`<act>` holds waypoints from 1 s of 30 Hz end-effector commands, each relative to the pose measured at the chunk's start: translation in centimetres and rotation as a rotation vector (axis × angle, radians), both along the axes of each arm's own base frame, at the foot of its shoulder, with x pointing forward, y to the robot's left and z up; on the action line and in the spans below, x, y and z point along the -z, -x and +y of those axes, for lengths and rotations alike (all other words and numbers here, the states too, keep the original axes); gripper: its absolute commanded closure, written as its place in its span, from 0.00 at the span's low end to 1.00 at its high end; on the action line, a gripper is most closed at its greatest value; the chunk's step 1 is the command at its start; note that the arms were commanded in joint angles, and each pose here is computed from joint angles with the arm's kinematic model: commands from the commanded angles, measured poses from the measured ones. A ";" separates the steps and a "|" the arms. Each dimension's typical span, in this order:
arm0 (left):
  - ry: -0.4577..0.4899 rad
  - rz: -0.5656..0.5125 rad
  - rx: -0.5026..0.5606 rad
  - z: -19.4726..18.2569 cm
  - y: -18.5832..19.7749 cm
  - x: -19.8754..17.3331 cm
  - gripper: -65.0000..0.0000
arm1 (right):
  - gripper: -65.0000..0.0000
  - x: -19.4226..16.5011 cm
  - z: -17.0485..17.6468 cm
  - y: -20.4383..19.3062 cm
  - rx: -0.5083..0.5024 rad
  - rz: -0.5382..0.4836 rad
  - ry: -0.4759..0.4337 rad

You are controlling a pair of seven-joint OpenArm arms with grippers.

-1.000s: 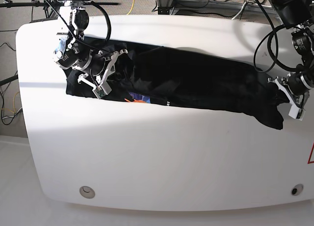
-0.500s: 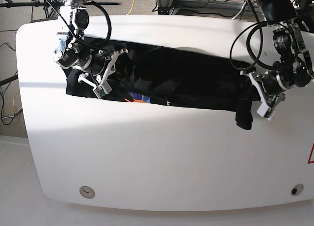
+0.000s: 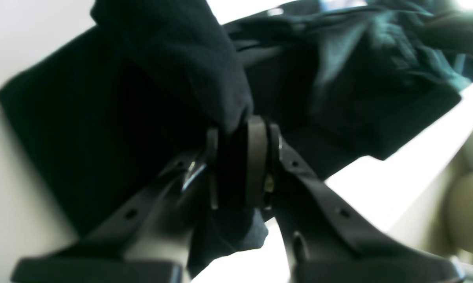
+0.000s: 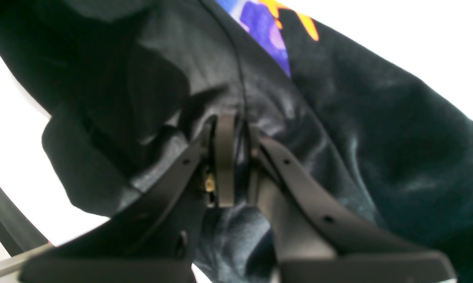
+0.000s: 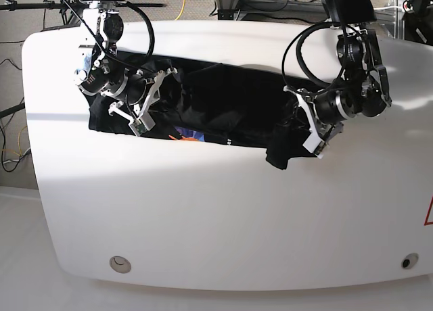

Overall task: Fold the T-shirt properly
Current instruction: 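Lift the strip end with the left gripper and fold it toward the right gripper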

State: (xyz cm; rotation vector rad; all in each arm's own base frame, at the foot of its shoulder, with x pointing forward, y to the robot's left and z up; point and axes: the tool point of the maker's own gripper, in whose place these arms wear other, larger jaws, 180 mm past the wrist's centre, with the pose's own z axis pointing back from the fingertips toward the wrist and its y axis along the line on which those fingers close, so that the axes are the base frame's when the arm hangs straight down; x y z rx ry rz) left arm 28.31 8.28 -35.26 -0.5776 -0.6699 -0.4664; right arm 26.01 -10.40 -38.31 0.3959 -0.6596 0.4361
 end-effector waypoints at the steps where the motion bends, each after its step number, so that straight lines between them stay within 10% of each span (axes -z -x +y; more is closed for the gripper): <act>1: 0.044 -0.059 0.009 -1.1 -0.9 -1.7 1.00 | 0.94 -1.2 -0.1 -0.9 0.003 -0.048 -0.012; 30: 0.147 0.020 0.111 -7.2 0.4 -1.4 0.99 | 0.94 -0.7 -0.1 -0.3 -0.003 -0.025 -0.003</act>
